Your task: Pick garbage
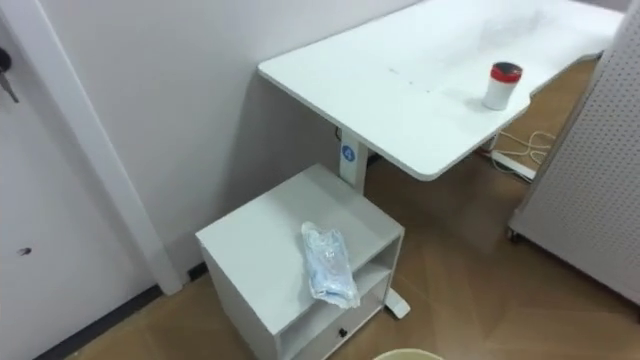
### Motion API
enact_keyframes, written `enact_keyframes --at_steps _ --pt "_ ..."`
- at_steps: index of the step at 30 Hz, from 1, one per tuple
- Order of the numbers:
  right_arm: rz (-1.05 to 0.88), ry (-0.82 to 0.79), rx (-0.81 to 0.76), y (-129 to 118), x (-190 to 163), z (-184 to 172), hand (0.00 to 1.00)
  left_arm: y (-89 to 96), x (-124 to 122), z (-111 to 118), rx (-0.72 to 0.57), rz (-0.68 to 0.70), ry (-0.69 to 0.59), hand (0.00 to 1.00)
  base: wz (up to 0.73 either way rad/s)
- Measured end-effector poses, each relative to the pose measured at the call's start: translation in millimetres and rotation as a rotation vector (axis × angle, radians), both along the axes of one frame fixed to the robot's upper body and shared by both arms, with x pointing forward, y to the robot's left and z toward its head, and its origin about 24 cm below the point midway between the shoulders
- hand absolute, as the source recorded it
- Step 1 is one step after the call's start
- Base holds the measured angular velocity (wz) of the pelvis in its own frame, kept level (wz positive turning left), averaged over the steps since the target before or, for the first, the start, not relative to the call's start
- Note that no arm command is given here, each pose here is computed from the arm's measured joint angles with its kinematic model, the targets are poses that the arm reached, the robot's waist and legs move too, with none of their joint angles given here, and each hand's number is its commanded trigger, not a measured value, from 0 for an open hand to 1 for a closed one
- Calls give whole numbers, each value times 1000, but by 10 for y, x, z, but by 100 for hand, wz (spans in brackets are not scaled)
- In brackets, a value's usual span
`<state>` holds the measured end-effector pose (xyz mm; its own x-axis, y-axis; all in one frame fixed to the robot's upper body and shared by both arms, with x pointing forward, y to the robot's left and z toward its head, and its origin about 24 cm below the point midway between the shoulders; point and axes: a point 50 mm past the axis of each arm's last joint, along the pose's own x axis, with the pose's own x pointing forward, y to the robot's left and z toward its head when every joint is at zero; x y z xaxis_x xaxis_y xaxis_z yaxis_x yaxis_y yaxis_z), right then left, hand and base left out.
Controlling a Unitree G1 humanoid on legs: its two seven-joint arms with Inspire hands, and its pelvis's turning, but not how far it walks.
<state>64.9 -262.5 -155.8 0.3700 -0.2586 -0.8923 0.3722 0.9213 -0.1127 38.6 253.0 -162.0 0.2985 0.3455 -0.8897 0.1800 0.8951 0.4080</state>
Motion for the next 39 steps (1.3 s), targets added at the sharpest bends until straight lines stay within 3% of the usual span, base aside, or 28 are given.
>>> enact_keyframes --at_steps 6,9,14,20,22,25,30,39 --pt "42 15 1 44 -33 -17 100 18 -147 -5 3 16 34 0 12" --pt "49 10 5 70 -24 -23 100 13 136 40 18 -21 -61 0 35" --pt "234 -13 -5 144 197 0 100 19 213 66 48 -50 -97 0 -15" --pt "277 -46 -20 172 435 32 100 -88 1168 418 185 -211 -481 0 4" --pt "315 -70 -36 200 562 60 100 -182 1546 604 226 -246 -636 0 -2" --pt "373 -113 -48 250 720 103 100 -332 1900 808 241 -308 -775 0 -4" --pt "414 -158 -56 307 910 160 100 -454 2224 1029 269 -344 -905 0 -13" --pt "419 -254 -92 361 1275 313 100 -464 2557 1318 305 -218 -1042 0 -6"
